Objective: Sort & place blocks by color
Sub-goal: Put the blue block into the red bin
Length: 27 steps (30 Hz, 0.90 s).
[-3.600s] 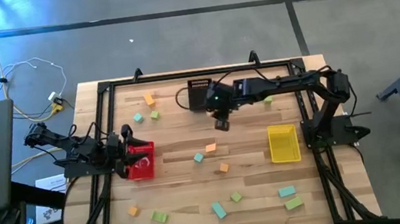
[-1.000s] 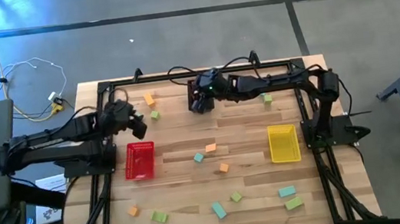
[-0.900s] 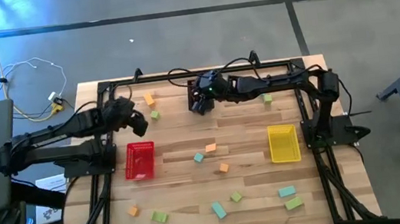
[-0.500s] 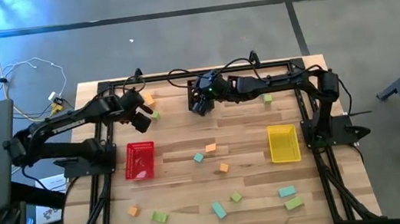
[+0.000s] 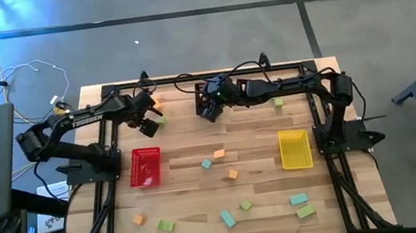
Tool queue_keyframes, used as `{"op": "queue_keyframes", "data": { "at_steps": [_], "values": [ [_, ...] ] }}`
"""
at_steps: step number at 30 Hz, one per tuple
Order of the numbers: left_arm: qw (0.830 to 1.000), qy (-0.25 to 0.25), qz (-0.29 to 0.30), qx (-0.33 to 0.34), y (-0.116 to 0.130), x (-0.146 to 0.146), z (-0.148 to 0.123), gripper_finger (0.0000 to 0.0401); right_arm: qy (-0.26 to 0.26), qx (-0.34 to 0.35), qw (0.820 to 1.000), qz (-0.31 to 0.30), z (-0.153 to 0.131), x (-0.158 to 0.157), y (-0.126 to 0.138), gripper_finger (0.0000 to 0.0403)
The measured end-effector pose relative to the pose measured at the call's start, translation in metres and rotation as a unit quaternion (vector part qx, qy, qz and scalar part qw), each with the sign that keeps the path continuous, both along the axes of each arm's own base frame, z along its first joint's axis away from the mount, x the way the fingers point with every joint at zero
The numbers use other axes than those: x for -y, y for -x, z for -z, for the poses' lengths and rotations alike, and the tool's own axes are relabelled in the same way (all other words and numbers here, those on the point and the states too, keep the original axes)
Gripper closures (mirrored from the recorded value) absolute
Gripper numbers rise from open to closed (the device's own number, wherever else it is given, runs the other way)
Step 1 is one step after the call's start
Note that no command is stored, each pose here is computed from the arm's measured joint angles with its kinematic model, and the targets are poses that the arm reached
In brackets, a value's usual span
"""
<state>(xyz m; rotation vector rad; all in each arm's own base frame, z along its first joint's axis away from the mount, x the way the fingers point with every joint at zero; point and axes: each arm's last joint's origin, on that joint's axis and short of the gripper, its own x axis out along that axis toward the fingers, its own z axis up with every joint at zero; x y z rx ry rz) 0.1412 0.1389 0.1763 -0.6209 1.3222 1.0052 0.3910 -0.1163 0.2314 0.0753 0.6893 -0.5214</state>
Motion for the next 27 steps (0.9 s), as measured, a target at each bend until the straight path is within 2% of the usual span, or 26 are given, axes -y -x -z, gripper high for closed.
{"op": "queue_keyframes", "data": {
  "at_steps": [14, 20, 23, 27],
  "values": [
    [1.0, 0.014, -0.021, -0.013, -0.009, -0.02, 0.028, 0.0158, 0.0, -0.001, 1.0, -0.001, 0.0, -0.001, 0.0, 0.0204],
    [0.999, 0.023, -0.016, -0.024, -0.01, -0.025, 0.038, 0.016, -0.007, -0.008, 1.0, -0.018, 0.001, -0.01, -0.002, 0.0204],
    [0.999, 0.037, -0.012, -0.02, -0.01, -0.025, 0.04, 0.0174, -0.013, -0.033, 0.999, -0.027, 0.005, -0.019, 0.0, 0.0204],
    [0.999, 0.048, 0.017, -0.015, -0.011, -0.024, 0.04, 0.0219, -0.022, -0.073, 0.996, -0.043, 0.011, -0.033, 0.002, 0.0204]
  ]
}}
